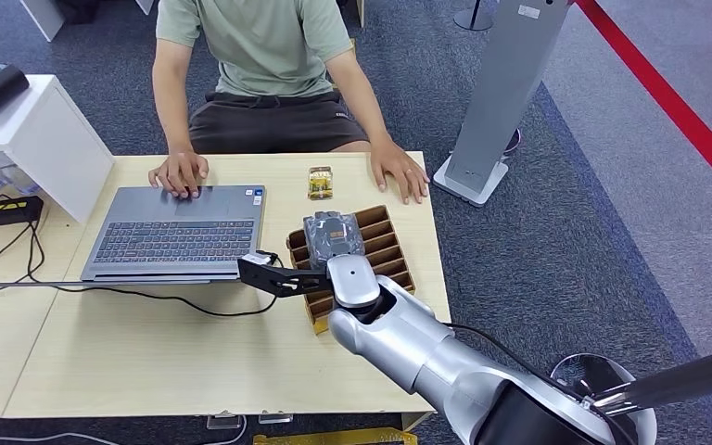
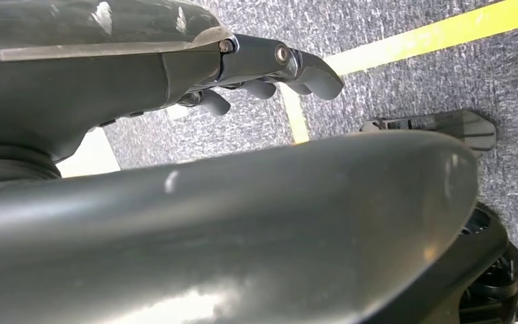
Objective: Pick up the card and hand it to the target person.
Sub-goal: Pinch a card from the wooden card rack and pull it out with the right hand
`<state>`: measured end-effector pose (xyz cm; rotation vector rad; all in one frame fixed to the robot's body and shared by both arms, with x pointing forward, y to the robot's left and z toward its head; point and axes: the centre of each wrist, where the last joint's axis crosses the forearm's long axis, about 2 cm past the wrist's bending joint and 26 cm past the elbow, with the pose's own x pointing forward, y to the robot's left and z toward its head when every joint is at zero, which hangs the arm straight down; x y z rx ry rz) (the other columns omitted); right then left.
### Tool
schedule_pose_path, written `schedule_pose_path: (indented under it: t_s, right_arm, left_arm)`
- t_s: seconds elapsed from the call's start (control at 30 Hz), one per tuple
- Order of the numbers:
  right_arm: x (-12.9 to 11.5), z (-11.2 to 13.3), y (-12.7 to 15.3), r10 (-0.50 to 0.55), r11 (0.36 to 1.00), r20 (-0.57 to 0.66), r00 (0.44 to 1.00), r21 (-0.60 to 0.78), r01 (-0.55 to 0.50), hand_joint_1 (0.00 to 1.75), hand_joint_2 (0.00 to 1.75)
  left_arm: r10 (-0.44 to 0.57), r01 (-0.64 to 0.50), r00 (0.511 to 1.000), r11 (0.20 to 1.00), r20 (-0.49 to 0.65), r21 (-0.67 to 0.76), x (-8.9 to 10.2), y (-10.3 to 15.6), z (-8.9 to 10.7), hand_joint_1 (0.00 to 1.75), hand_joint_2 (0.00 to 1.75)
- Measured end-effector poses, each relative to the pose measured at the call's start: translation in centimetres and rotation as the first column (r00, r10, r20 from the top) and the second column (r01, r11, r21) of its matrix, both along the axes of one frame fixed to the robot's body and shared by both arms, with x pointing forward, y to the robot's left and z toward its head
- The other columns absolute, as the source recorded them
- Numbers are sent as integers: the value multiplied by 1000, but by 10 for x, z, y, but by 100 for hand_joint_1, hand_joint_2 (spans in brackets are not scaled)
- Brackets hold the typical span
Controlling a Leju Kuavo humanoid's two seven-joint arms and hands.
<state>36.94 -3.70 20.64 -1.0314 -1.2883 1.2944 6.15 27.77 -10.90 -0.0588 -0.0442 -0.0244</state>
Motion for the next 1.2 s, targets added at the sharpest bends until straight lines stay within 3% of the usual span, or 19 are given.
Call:
schedule_pose_path:
  t_s: [0.23,0.43,0.87,1.2]
  right_arm:
    - [0,-1,0,-3,1000,0,1000,0,3,116,175]
    - [1,-2,-1,-1,1000,1,1000,0,1,119,175]
    - [2,-3,-2,7,1000,4,1000,5,-7,162,175]
    - [3,-2,-1,18,1000,3,1000,11,-18,159,175]
  left_arm:
    - [-2,2,1000,1000,0,2,0,0,0,0,0]
    - [-3,3,1000,1000,0,3,0,0,0,0,0]
    - [-3,3,1000,1000,0,3,0,0,0,0,0]
    - [-4,4,1000,1000,0,3,0,0,0,0,0]
